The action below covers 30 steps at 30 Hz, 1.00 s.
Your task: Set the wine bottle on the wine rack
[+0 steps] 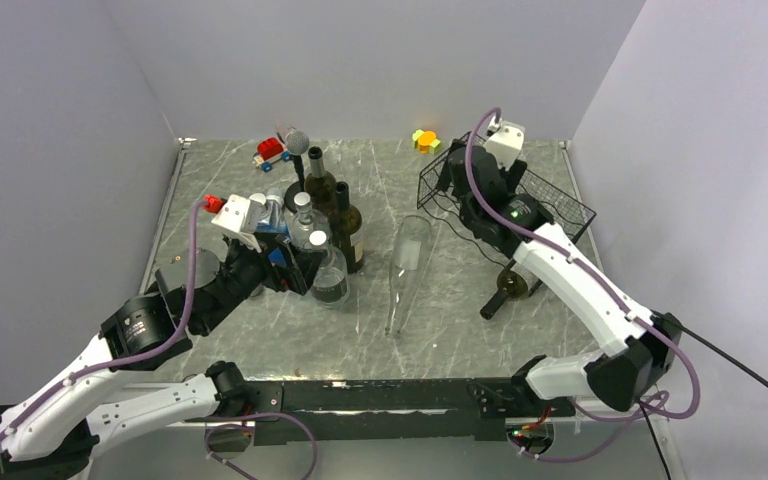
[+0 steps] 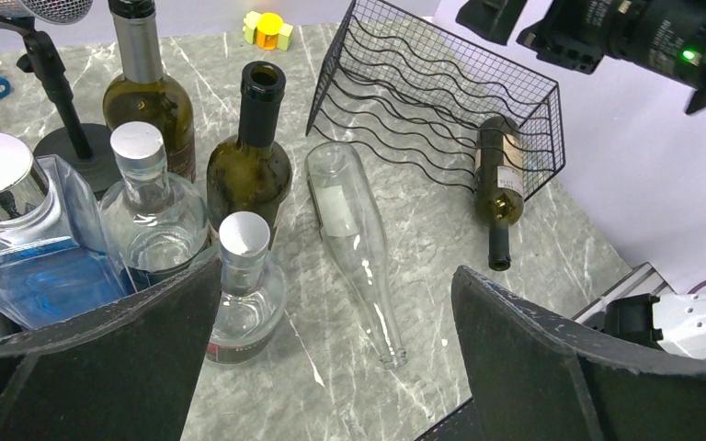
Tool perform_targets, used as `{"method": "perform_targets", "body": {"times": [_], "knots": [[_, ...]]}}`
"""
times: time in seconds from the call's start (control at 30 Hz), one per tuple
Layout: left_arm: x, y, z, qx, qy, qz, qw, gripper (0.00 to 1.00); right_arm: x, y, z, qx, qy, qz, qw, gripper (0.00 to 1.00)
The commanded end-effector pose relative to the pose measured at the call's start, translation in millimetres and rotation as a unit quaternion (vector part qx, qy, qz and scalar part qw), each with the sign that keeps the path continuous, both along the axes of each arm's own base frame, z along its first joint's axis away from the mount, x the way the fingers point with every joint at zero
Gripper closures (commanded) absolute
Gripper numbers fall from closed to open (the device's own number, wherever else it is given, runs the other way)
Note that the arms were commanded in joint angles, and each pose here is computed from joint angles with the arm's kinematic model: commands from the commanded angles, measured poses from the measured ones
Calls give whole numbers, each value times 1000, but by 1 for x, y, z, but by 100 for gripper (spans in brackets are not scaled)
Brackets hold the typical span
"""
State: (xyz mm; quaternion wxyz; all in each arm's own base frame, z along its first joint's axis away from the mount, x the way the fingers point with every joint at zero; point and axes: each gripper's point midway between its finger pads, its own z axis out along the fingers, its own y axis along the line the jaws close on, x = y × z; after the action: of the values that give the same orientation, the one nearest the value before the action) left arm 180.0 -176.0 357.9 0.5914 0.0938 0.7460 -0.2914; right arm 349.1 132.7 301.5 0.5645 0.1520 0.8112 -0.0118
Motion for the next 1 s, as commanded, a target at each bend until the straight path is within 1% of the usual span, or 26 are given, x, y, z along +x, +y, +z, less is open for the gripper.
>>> {"method": "perform_targets", "body": {"times": [0.0,0.3,0.4,0.6,0.73,0.97], "knots": [[-2,0,16,-23,-7,-3,1000,1,28,-20,17,-5,-18,-11,1000,9],[-2,4,19,-19,-8,3,1000,1,58,-98,19,-31,-35,-125,991,8],[-2,6,19,-18,-8,6,1000,1,57,-125,24,-35,-47,-177,983,8],[-4,13,21,-13,-6,12,1000,1,51,-176,46,-35,-86,-275,957,6],[-7,19,25,-17,-8,17,1000,1,54,-201,61,-38,-95,-304,947,6],[-9,25,28,-22,-9,21,999,1,51,-242,73,-61,-103,-338,934,5]]}}
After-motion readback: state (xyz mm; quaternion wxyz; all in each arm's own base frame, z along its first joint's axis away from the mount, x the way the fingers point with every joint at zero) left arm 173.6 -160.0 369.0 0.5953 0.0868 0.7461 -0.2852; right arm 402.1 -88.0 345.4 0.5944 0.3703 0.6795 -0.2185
